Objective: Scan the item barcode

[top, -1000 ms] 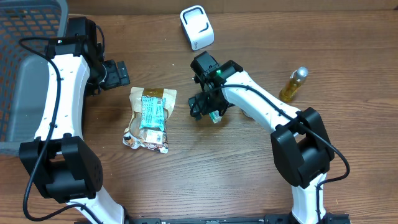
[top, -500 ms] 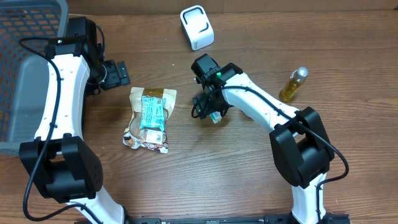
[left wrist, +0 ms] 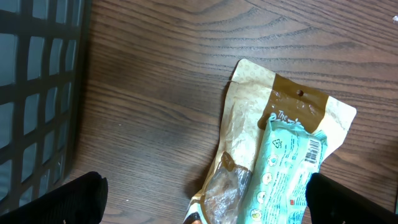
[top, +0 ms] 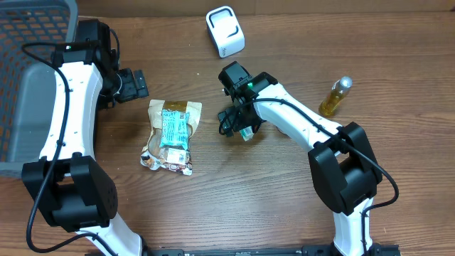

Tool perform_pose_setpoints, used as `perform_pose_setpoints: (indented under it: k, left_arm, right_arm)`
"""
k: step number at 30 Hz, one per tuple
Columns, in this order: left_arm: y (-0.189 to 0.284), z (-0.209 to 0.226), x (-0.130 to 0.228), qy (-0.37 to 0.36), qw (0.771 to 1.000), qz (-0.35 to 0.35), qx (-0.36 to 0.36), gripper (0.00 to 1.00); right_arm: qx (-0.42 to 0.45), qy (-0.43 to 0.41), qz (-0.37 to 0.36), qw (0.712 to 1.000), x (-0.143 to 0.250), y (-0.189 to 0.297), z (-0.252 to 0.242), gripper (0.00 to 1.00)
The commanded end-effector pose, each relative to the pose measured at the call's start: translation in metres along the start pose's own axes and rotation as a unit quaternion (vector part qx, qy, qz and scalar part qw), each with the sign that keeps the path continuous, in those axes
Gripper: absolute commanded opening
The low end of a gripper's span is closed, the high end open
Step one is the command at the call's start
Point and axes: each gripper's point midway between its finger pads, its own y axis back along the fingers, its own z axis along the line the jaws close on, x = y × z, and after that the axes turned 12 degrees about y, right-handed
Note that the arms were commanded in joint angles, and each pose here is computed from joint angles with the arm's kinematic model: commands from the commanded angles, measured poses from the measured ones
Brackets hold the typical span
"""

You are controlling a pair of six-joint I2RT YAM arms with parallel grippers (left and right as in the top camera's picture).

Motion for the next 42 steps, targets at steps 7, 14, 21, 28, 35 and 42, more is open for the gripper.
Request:
perform_pose_setpoints:
  k: [7,14,21,28,35,42]
  left_arm:
    - [0.0019,-0.0034,0.0022,-0.011,1.0,0.0,0.004,0.99]
    - [0.0019,-0.0034,0.0022,-0.011,1.0,0.0,0.004,0.99]
    - [0.0019,-0.0034,0.0022,-0.011,1.0,0.0,0.004,1.0]
    - [0.0019,-0.0034,0.0022,-0.011,1.0,0.0,0.004,1.0]
    - [0.0019,-0.0034,0.0022,-0.011,1.0,0.0,0.004,0.99]
    - [0.0019,-0.0034,0.0022,-0.011,1.0,0.0,0.004,1.0]
  right_arm:
    - [0.003,0.001,-0.006,1.0,-0.0016,0.0017,0.0,1.0]
    - [0.003,0.002,-0.004,1.0,-0.001,0.0017,0.0,0.72]
    - [0.003,0.002,-0.003,1.0,-0.0003,0.0017,-0.0001,0.52]
    - [0.003,0.002,0.003,1.0,0.0026,0.0017,-0.0001,0.5]
    - [0.003,0.002,0.005,1.0,0.0036,0.0017,0.0,0.5]
    - [0.003,0.0,0.008,1.0,0.0076,-0.0047,0.0002,0.49]
